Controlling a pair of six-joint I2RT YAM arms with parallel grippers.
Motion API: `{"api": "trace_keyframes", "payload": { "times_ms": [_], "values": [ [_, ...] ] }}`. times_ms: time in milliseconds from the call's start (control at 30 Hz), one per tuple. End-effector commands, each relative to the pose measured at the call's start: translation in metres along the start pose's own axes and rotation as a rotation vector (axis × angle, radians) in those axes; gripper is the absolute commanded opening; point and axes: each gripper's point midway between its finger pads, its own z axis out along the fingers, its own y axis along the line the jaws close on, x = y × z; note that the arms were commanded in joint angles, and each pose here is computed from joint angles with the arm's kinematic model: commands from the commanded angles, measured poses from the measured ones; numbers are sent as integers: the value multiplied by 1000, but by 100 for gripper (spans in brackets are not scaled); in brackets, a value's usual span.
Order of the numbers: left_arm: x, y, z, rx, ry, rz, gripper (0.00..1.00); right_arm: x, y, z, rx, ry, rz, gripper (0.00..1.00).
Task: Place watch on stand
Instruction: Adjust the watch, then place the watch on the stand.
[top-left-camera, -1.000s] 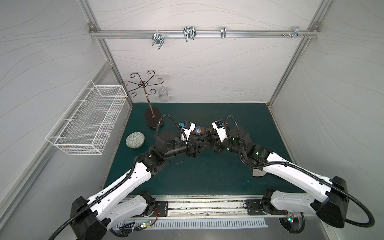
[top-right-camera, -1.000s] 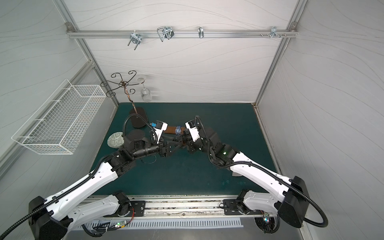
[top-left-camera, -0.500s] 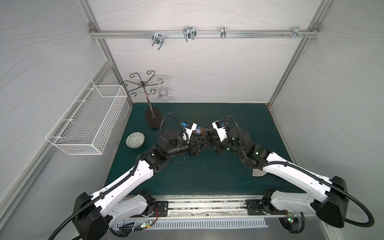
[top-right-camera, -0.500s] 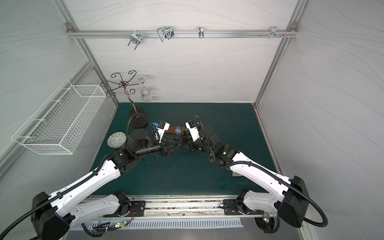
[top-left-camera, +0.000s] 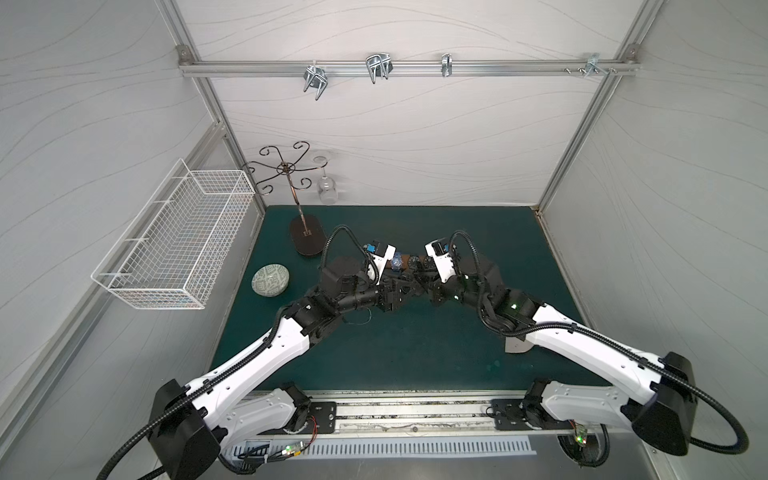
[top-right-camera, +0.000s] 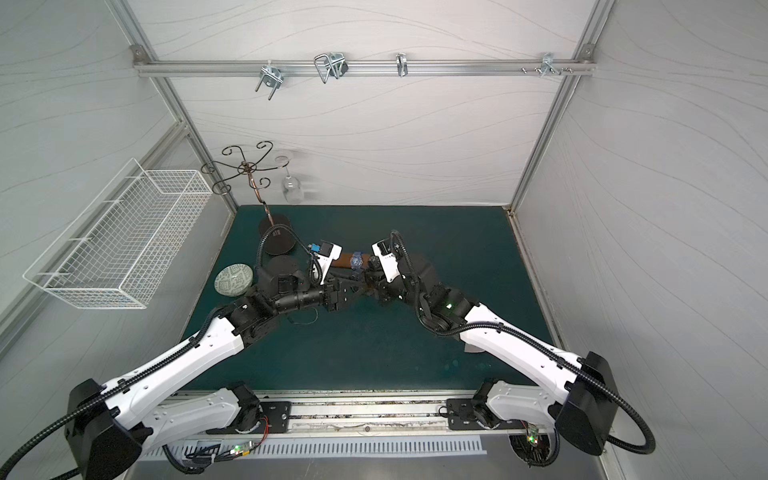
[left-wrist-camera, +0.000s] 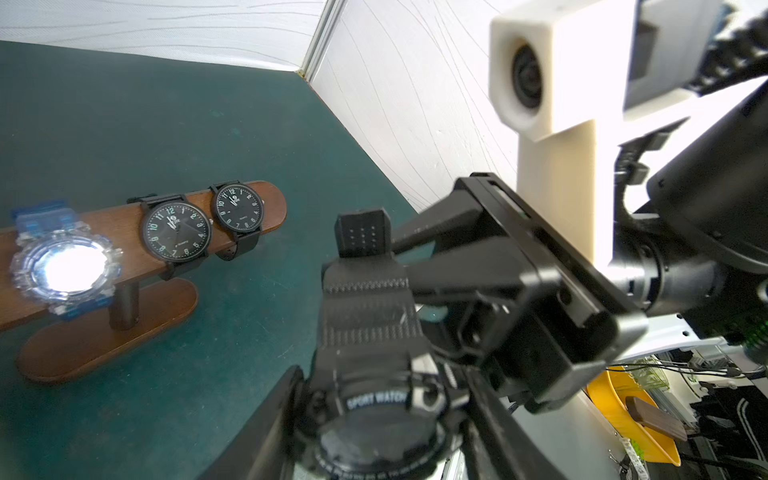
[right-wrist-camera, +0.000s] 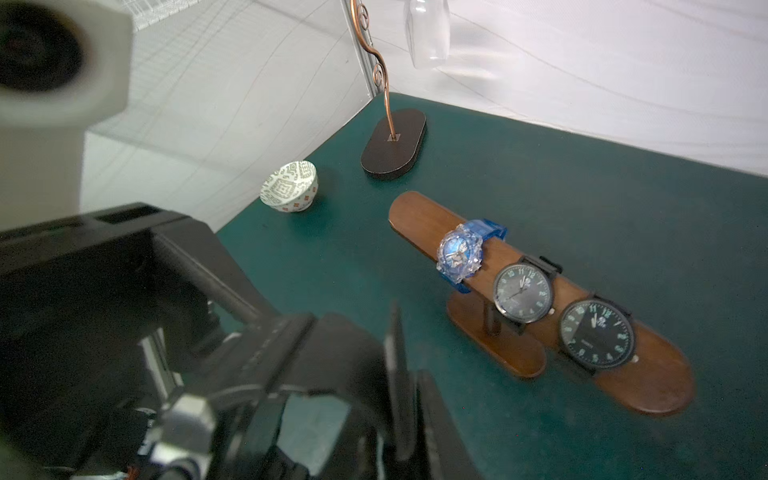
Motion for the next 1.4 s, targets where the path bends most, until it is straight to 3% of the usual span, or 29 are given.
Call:
{"api": "trace_keyframes", "payload": {
  "times_ms": [0, 100, 267, 500, 633, 767, 1000, 1133, 1367],
  "values": [
    [-31, -20, -6, 38, -72, 43, 31, -8, -1, -5, 11, -41, -11, 49],
    [-36, -16, -10, -5, -86, 54, 30, -8, -7, -8, 29, -44, -9, 61],
    [-49, 2, -24, -131, -91, 82, 31, -9, -24, -16, 79, -51, 17, 62],
    [-74, 53, -53, -323, -106, 51, 32, -10, -87, -43, 220, -97, 129, 62],
    [-80, 69, -60, -423, -65, 27, 32, 0, -115, -42, 223, -75, 222, 57],
    [-81, 88, -65, -540, -24, -13, 32, 17, -135, -31, 282, 7, 247, 45],
    [-71, 125, -67, -689, 73, -67, 32, 32, -136, -5, 221, 39, 277, 34],
    [-75, 133, -71, -740, 52, -52, 31, 35, -140, -3, 234, 33, 272, 32],
    [-69, 156, -71, -845, 110, -45, 31, 46, -147, 13, 237, 70, 283, 29]
  ]
}}
